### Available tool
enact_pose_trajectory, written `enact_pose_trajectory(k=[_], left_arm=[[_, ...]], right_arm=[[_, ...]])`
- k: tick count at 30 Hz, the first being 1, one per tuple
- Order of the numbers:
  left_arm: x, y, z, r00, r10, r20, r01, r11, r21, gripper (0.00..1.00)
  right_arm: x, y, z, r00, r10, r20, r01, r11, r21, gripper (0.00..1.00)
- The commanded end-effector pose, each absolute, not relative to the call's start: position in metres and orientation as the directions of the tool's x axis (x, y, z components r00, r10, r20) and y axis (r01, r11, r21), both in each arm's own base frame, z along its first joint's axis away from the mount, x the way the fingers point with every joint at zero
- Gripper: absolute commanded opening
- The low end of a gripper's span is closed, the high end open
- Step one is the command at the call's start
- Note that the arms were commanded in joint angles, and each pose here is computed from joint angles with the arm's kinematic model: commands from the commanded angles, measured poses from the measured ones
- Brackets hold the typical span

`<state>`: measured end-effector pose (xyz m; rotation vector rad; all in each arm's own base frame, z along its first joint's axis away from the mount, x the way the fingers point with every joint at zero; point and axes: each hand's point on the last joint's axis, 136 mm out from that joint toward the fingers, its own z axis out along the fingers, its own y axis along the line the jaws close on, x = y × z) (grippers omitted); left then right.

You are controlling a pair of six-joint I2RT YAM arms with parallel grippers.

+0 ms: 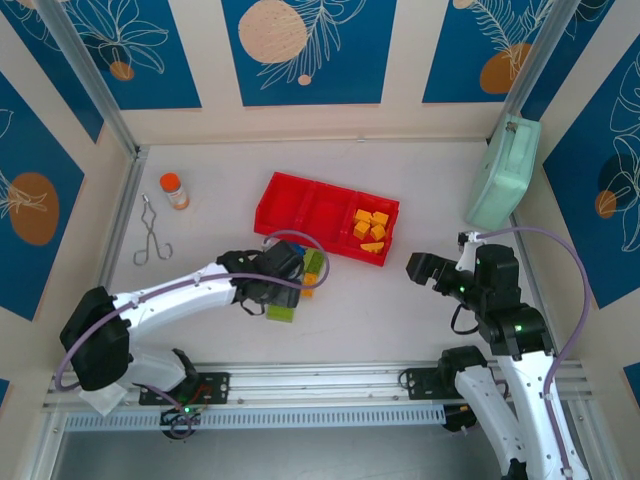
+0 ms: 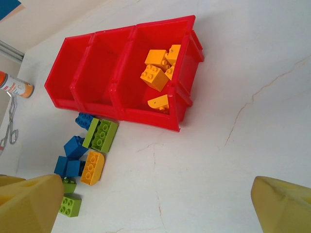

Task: Sort the legos into containers by color
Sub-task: Pick up the lego from the middle-left of the table.

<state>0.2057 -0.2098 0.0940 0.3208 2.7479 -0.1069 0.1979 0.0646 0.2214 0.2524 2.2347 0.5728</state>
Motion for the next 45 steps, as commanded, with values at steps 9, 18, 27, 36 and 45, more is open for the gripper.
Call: enact_pose_trajectory(k=[9, 18, 27, 36, 45], left_arm=[[0.216, -0.202, 0.069, -0.924, 0.172, -0.34, 0.198, 0.979, -0.043, 0.76], [0.223, -0.208, 0.064, -0.925, 0.162, -0.342, 0.192, 0.98, -0.053, 0.67], [0.223, -0.204, 0.057, -0.934, 0.15, -0.326, 0.174, 0.984, -0.048, 0.53], [0.22, -0.2, 0.055, -0.935, 0.135, -0.328, 0.161, 0.985, -0.054, 0.5], [0.224, -0.209, 0.052, -0.931, 0.152, -0.333, 0.186, 0.98, -0.073, 0.44]], right_arm=[[0.196, 0.069, 0.219, -0.679, 0.34, -0.651, -0.02, 0.877, 0.48, 0.99], [0.197, 0.068, 0.217, -0.68, 0.342, -0.648, -0.011, 0.88, 0.475, 0.99], [0.197, 0.067, 0.216, -0.682, 0.341, -0.646, -0.007, 0.882, 0.472, 0.99], [0.198, 0.067, 0.215, -0.684, 0.34, -0.645, -0.006, 0.882, 0.471, 0.99], [0.198, 0.067, 0.215, -0.685, 0.341, -0.644, -0.004, 0.882, 0.471, 0.99]])
